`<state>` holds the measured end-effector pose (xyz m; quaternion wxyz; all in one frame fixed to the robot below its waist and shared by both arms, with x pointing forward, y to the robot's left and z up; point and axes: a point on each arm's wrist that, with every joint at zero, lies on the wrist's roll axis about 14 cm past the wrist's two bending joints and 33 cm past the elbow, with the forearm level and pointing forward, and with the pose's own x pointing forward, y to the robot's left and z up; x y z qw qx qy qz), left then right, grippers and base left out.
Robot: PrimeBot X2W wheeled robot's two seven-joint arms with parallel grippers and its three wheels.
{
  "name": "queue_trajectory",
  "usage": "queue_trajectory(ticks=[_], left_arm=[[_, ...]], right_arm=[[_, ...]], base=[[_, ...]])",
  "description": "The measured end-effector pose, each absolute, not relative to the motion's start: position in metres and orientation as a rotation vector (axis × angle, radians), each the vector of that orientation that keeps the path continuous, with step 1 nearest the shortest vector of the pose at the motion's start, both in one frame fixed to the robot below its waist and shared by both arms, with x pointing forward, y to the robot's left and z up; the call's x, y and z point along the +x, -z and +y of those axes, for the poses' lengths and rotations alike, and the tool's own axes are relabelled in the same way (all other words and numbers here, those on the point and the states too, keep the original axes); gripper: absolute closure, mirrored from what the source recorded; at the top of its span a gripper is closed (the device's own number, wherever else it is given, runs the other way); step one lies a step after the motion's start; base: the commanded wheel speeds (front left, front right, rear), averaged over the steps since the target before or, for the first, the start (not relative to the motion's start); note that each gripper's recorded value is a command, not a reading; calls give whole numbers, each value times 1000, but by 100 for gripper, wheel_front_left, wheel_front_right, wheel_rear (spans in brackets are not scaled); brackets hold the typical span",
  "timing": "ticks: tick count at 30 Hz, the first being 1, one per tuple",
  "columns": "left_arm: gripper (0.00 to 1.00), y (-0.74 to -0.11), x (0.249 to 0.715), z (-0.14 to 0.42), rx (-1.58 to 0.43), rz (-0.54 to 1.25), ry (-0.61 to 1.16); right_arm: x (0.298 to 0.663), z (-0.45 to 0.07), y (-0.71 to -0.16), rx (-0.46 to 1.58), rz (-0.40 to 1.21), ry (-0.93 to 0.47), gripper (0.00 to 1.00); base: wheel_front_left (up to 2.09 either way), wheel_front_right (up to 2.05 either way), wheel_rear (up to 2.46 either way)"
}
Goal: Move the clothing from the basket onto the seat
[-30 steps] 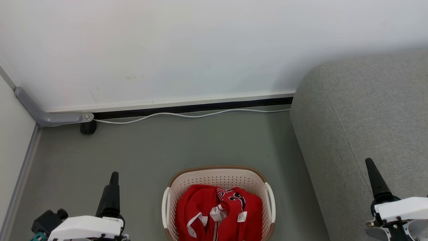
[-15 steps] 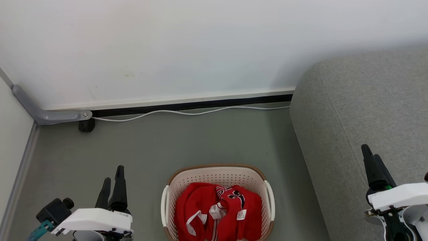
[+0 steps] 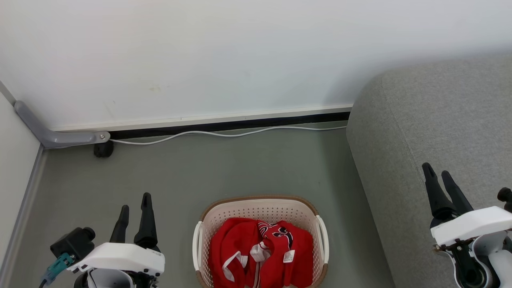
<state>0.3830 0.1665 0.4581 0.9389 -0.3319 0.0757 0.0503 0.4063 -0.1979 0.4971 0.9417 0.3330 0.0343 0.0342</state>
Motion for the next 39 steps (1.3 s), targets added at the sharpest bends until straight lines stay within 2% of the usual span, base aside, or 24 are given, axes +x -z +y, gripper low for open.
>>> queue_trajectory(ticks=[4, 21, 39], left_arm=[[0, -460, 383, 168, -549, 137, -100], [0, -467, 389, 163, -343, 97, -78], [0, -485, 399, 154, -119, 11, -33]], right_arm=[[408, -192, -500, 560, 66, -115, 0], [413, -187, -500, 365, 67, -176, 0], [426, -191, -518, 155, -9, -221, 0]], base=[[0, 0, 0], [0, 0, 0], [0, 0, 0]])
